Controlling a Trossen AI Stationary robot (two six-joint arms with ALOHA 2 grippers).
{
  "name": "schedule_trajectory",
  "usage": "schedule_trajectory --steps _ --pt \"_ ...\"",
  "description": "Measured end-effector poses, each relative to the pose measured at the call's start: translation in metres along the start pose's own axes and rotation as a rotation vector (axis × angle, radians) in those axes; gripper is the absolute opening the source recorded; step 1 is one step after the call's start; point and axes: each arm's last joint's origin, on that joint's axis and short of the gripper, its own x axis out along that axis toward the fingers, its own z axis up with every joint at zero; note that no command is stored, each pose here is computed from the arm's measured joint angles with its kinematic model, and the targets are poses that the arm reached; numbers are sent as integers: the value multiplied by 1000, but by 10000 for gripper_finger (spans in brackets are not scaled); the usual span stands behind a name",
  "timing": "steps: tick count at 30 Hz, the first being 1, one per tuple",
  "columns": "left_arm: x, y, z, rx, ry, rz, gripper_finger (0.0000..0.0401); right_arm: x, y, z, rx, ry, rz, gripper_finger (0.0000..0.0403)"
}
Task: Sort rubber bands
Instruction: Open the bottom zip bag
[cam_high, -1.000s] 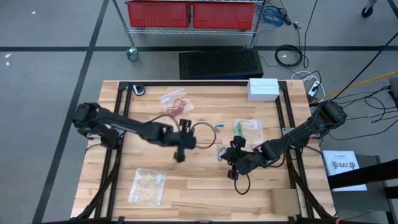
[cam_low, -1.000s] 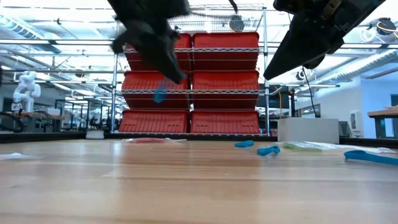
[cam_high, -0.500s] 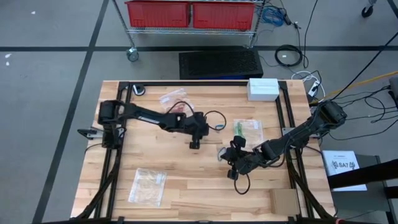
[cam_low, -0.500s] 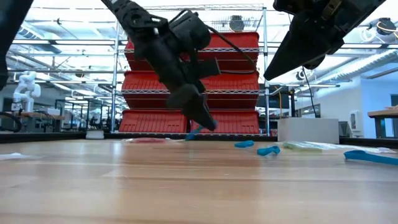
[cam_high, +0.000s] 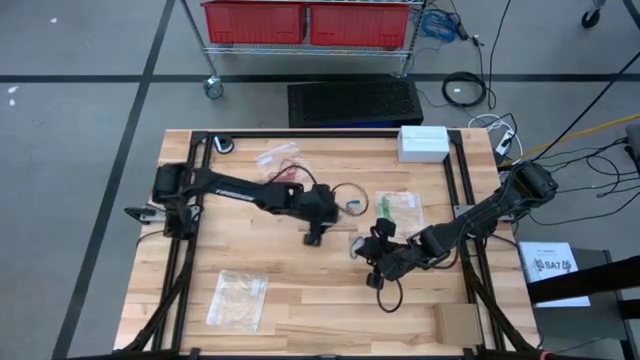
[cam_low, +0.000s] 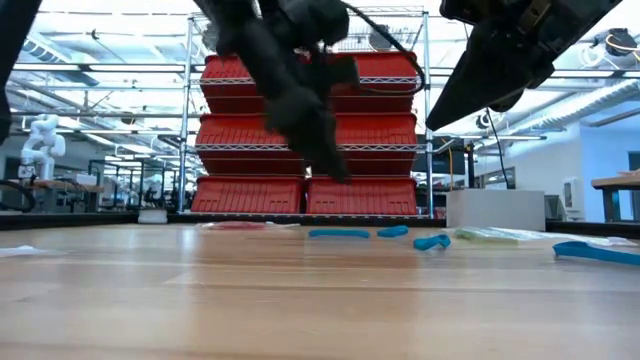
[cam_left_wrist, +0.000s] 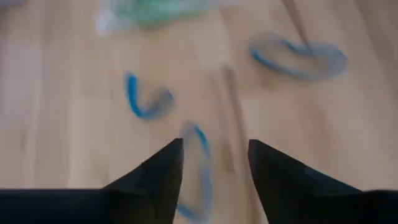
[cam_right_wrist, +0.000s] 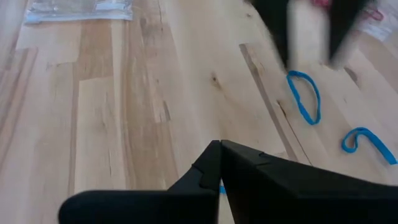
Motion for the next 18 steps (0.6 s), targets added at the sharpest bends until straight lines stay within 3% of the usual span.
schedule_trajectory --steps 4,8,11,18 --pt "-28 -29 0 71 170 -94 149 0 -1 -1 -6 11 -4 1" --pt "-60 -71 2 182 231 -179 71 0 0 -1 -5 9 -3 1" --pt "-79 -97 1 200 263 -205 13 0 0 -1 -2 8 -2 1" --pt "-108 -151 -21 198 289 -207 4 0 0 -1 2 8 -5 1"
